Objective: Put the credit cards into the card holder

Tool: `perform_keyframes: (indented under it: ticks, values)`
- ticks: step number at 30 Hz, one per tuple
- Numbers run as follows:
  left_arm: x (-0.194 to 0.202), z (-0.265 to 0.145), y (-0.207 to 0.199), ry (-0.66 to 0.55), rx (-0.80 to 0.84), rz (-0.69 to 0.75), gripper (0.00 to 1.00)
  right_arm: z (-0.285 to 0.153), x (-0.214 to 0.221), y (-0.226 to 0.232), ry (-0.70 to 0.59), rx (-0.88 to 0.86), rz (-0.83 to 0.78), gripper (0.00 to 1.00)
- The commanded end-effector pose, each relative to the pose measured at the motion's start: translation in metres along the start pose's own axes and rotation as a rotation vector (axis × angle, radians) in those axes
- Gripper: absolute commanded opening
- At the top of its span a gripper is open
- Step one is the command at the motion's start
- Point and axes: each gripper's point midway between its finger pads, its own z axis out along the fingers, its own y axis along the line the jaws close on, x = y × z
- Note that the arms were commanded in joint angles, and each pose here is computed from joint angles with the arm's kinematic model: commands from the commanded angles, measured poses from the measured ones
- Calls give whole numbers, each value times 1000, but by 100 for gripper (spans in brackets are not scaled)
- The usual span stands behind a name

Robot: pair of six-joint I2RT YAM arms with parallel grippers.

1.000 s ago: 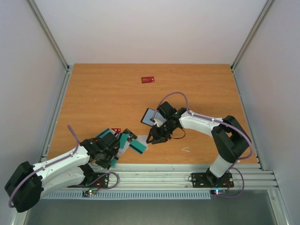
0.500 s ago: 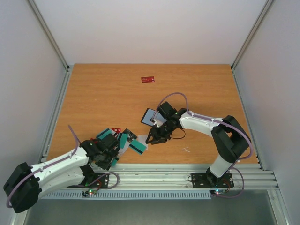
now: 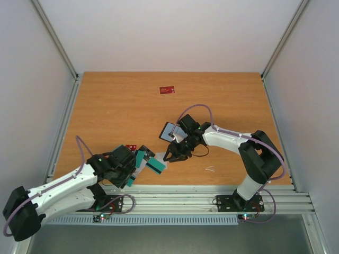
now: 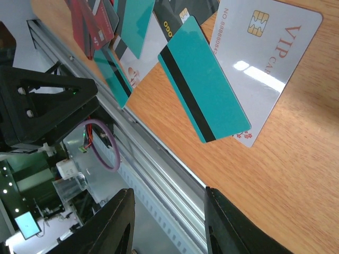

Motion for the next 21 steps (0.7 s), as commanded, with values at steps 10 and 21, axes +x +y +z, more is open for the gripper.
perform_keyframes:
  ticks: [10,21]
  values:
    - [-15,26,24,-51,5,-90,73,2,2,-5,14,-10,27,38]
    - [-25,38,13,-98,98,-106,72,4,4,-9,19,-9,40,38]
